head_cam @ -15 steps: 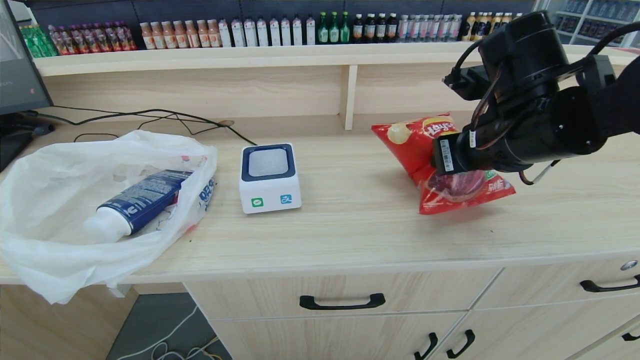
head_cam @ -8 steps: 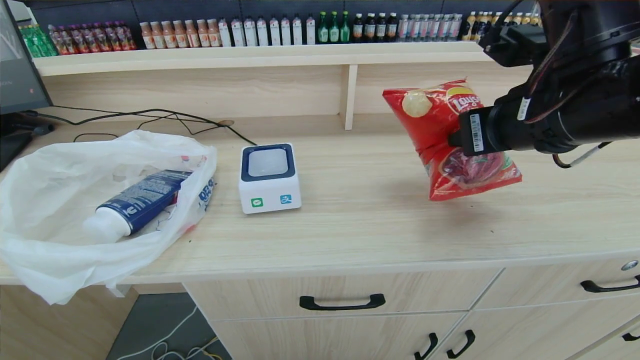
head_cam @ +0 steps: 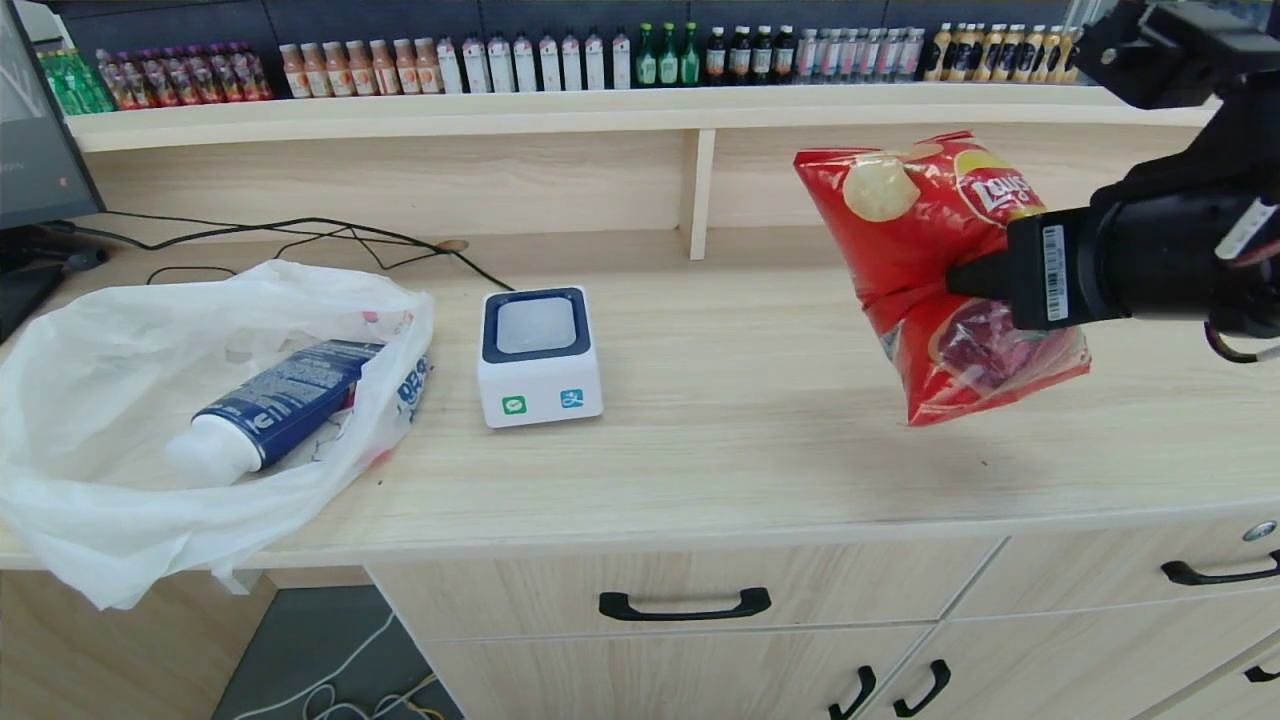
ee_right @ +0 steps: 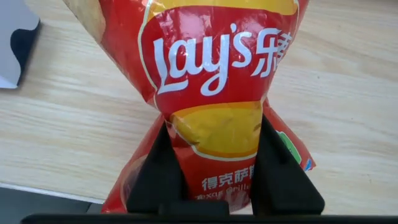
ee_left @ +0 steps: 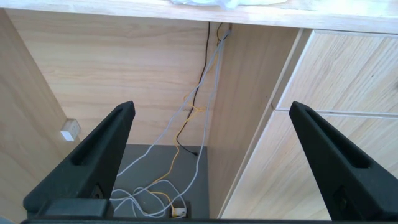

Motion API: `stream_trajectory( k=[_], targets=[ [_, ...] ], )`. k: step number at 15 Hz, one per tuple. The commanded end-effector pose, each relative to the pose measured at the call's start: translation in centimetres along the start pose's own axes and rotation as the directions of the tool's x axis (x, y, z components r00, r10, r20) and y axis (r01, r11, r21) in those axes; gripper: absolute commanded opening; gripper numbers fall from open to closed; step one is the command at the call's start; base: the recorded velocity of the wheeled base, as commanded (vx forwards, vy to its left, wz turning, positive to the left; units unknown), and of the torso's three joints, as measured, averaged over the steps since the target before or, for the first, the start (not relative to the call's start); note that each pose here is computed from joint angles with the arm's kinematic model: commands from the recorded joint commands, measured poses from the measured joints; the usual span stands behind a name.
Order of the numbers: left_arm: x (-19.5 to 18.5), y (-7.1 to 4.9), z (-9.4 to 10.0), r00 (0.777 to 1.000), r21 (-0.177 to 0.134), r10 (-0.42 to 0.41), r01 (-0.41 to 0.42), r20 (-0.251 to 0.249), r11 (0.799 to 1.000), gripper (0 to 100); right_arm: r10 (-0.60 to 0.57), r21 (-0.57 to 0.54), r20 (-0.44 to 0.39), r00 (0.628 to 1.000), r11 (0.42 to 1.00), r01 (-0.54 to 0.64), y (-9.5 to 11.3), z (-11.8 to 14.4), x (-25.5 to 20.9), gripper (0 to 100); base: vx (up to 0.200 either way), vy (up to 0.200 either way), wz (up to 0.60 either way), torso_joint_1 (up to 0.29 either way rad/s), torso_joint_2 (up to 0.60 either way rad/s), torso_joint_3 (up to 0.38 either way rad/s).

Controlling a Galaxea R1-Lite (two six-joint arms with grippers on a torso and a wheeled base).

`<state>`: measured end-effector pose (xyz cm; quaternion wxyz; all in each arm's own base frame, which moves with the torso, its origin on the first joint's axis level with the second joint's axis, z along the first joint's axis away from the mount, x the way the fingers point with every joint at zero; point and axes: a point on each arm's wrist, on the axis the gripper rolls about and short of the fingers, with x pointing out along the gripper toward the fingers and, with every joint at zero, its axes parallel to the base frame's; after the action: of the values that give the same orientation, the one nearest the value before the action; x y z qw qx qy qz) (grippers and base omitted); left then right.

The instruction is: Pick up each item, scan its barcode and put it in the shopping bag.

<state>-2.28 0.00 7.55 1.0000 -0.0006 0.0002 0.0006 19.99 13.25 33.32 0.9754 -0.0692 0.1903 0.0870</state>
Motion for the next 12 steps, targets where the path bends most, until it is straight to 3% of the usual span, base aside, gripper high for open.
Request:
stream_trajectory(
  k=[1, 4, 7, 12],
  targets=[
    [0.0, 0.0, 0.0, 1.000, 0.000, 0.000, 0.000, 0.000, 1.000, 100, 0.017, 0.009, 0.039, 0.999, 1.000, -0.018, -0.9, -1.8, -2.5, 0, 0.000, 0.000, 0.00, 0.000, 0.00, 0.000],
    [0.0, 0.0, 0.0, 1.000, 0.000, 0.000, 0.000, 0.000, 1.000, 100, 0.035, 0.035, 0.078, 0.996, 0.999, -0.038, -1.9, -3.9, -4.2, 0, 0.000, 0.000, 0.00, 0.000, 0.00, 0.000],
    [0.0, 0.0, 0.0, 1.000, 0.000, 0.000, 0.000, 0.000, 1.000, 100, 0.144, 0.060, 0.123, 0.982, 0.986, -0.152, -2.4, -4.6, -5.5, 0, 0.000, 0.000, 0.00, 0.000, 0.00, 0.000],
    [0.0, 0.0, 0.0, 1.000, 0.000, 0.000, 0.000, 0.000, 1.000, 100, 0.307, 0.230, 0.160, 0.938, 0.913, -0.337, -2.6, -5.2, -6.1, 0, 0.000, 0.000, 0.00, 0.000, 0.00, 0.000]
  ],
)
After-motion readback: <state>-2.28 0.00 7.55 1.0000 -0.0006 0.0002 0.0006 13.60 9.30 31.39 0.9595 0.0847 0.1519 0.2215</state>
